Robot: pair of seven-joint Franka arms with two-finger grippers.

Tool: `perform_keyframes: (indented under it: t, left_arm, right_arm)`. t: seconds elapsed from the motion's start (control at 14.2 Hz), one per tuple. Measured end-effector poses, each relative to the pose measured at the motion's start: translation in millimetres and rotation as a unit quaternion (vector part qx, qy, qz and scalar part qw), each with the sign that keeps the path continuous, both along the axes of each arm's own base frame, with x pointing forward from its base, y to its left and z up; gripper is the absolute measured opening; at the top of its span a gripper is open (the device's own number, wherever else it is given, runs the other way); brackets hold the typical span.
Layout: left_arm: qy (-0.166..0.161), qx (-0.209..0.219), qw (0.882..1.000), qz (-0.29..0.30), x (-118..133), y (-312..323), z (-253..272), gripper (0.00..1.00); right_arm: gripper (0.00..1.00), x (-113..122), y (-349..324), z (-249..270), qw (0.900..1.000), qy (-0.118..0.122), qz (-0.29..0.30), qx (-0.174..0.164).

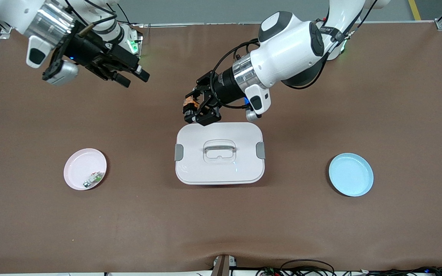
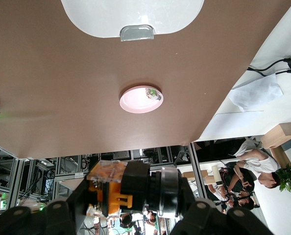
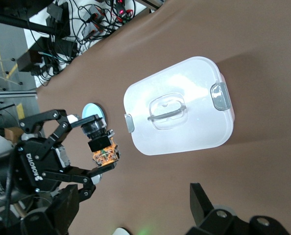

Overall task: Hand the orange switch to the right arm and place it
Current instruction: 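Hold the switch above the box while the right gripper reaches it, then close the right gripper on the orange switch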

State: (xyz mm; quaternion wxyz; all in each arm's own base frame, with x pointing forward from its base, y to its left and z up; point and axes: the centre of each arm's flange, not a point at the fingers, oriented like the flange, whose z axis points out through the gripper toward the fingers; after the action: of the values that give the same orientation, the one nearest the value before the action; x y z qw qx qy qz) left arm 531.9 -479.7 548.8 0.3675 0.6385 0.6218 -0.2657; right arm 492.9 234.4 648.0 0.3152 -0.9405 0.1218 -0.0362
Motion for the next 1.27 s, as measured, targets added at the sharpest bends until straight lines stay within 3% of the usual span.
perform_keyframes:
  t: [0.21,0.49,1.27]
  left_arm:
    - [0.0,0.0,1.0,-0.001,-0.6,-0.7,0.0,0.73]
    - [0.0,0.0,1.0,-0.001,-0.7,-0.9,0.0,0.73]
    - [-0.001,0.001,1.0,-0.001,-0.8,-0.9,0.0,0.73]
  right_arm:
    - [1.0,-5.3,23.1,-10.1,0.999,-0.015,0.023,-0.032]
    - [1.0,6.8,46.6,-34.5,0.999,-0.023,0.027,-0.033]
    - [1.0,30.7,98.5,-66.1,1.0,0.001,0.005,-0.025]
